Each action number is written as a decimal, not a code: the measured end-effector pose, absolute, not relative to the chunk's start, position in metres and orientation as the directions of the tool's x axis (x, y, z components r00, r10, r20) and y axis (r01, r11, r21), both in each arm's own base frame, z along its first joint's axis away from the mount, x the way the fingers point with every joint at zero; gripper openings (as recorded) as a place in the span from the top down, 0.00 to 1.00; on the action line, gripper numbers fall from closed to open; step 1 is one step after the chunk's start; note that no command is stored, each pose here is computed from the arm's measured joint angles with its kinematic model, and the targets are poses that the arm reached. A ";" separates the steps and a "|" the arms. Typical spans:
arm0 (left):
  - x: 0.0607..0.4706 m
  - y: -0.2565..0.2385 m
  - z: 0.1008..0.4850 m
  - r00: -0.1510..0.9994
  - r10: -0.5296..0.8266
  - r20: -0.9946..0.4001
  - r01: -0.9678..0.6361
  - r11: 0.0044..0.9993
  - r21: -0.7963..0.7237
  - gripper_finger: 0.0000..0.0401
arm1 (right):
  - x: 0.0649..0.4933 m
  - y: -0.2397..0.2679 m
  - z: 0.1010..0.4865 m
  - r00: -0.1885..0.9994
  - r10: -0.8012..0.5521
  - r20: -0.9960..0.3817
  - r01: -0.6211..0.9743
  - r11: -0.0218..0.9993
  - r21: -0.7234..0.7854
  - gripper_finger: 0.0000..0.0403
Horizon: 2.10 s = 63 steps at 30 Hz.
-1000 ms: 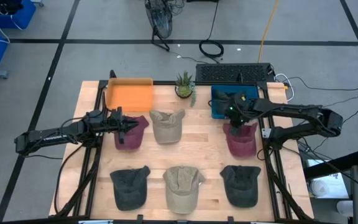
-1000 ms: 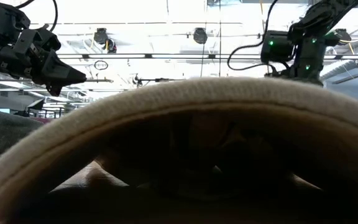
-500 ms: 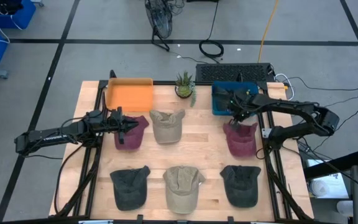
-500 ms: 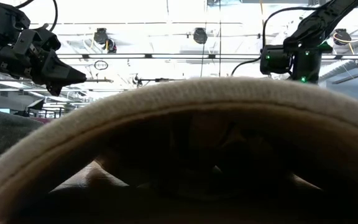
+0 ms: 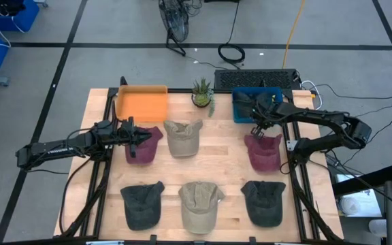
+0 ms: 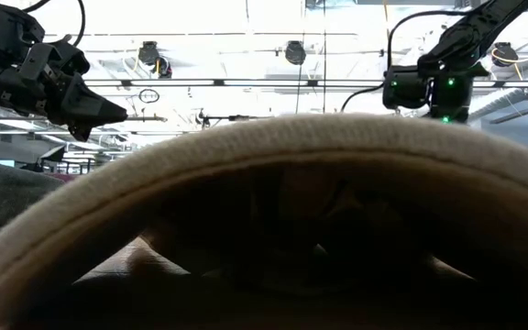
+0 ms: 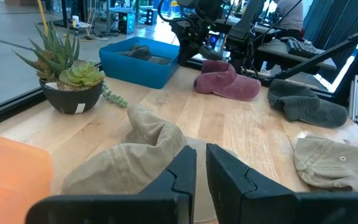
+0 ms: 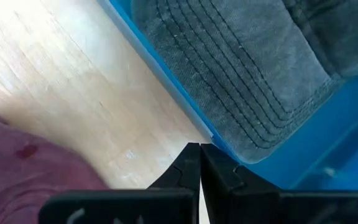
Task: Pick & Place hat
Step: Adjust the blue bin, then put the top brown cap into the orange bin
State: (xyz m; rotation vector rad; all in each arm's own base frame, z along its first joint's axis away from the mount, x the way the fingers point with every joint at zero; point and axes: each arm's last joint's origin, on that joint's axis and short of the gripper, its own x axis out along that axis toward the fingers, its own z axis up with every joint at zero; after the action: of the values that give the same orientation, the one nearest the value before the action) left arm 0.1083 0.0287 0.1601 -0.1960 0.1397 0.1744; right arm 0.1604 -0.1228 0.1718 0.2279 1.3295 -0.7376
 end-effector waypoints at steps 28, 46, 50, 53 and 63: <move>0.108 0.029 0.160 0.975 0.158 -0.155 -0.186 0.965 -0.183 0.90 | 0.161 -0.110 0.195 0.224 -0.388 -0.894 0.609 0.772 -0.182 0.93; 0.108 0.029 0.159 0.974 0.158 -0.163 -0.190 0.961 -0.201 0.90 | 0.182 -0.053 0.213 0.522 -0.100 -0.847 0.338 0.936 0.098 0.80; 0.108 0.029 0.159 0.974 0.158 -0.163 -0.190 0.959 -0.208 0.90 | 0.188 -0.035 0.214 0.552 -0.055 -0.832 0.271 0.956 0.117 0.81; 0.108 0.029 0.159 0.974 0.158 -0.162 -0.190 0.959 -0.212 0.90 | 0.196 -0.024 0.218 0.608 -0.053 -0.792 0.230 0.967 0.112 0.81; 0.108 0.029 0.159 0.974 0.157 -0.162 -0.195 0.946 -0.258 0.90 | 0.208 -0.004 0.227 0.717 -0.041 -0.696 0.130 0.989 0.075 0.81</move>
State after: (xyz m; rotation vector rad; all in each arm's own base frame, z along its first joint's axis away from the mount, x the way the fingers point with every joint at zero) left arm 0.1083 0.0286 0.1594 -0.2767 0.1399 0.1795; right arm 0.2076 -0.0041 0.2274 0.1219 0.7662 -0.0947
